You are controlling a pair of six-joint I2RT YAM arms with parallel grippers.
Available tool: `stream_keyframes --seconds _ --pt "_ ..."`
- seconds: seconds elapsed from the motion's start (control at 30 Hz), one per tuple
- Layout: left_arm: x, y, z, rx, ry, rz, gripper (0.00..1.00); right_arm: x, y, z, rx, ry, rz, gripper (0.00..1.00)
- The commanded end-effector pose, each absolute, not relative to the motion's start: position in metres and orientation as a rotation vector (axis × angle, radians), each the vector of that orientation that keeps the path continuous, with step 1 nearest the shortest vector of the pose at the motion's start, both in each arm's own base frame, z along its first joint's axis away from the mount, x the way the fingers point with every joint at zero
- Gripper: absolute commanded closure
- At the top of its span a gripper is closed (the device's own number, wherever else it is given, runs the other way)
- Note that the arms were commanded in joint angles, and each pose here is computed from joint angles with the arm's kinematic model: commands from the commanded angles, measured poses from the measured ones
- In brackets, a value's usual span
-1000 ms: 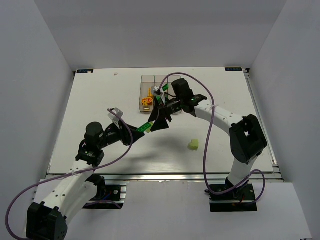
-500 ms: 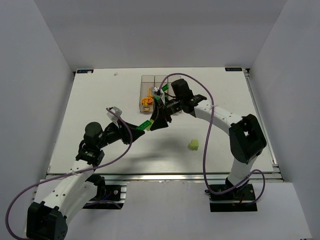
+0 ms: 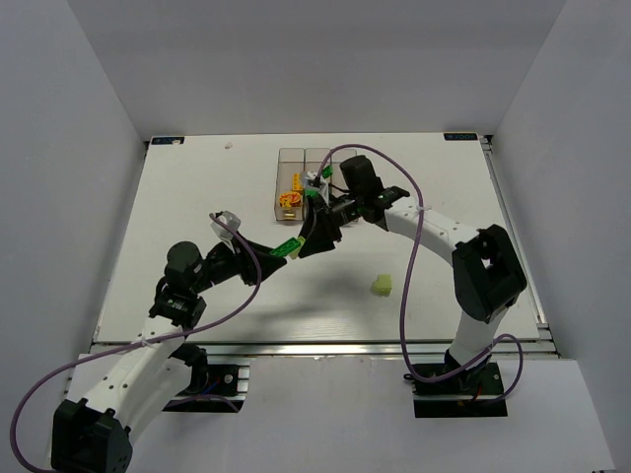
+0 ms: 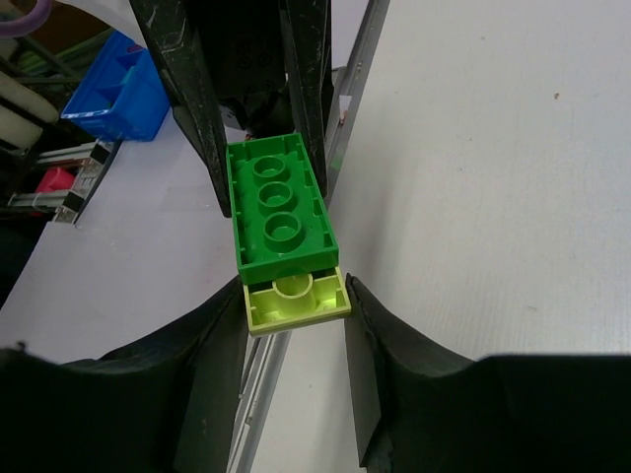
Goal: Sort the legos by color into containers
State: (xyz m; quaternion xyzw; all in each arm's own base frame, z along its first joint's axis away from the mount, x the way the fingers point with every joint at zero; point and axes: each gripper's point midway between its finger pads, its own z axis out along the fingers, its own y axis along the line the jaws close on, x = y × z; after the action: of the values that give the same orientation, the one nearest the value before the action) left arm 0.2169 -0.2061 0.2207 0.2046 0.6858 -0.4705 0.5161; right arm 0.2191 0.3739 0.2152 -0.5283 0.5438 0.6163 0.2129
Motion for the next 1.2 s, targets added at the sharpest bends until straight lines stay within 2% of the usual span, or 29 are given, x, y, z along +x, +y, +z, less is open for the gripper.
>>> stream_keyframes --seconds 0.0,0.67,0.77,0.9,1.03,1.17 --pt "0.224 -0.203 0.242 0.477 1.579 -1.084 0.78 0.218 0.362 0.225 -1.461 1.464 1.707 0.99" --pt "0.25 -0.205 0.265 0.435 1.516 -1.068 0.8 0.221 0.34 0.209 -1.451 1.53 1.568 1.0" --pt "0.259 -0.201 0.261 0.391 1.56 -1.038 0.81 0.247 0.334 0.197 -1.417 1.613 1.377 1.0" --pt "0.278 -0.202 0.261 0.32 1.63 -1.028 0.82 0.317 0.311 0.188 -1.228 1.783 0.999 1.0" --pt "0.291 -0.207 0.257 0.266 1.695 -1.057 0.82 0.378 0.283 0.204 -1.055 1.807 0.727 1.0" --pt "0.302 -0.208 0.256 0.221 1.715 -1.064 0.82 0.416 0.266 0.205 -0.978 1.823 0.525 1.0"
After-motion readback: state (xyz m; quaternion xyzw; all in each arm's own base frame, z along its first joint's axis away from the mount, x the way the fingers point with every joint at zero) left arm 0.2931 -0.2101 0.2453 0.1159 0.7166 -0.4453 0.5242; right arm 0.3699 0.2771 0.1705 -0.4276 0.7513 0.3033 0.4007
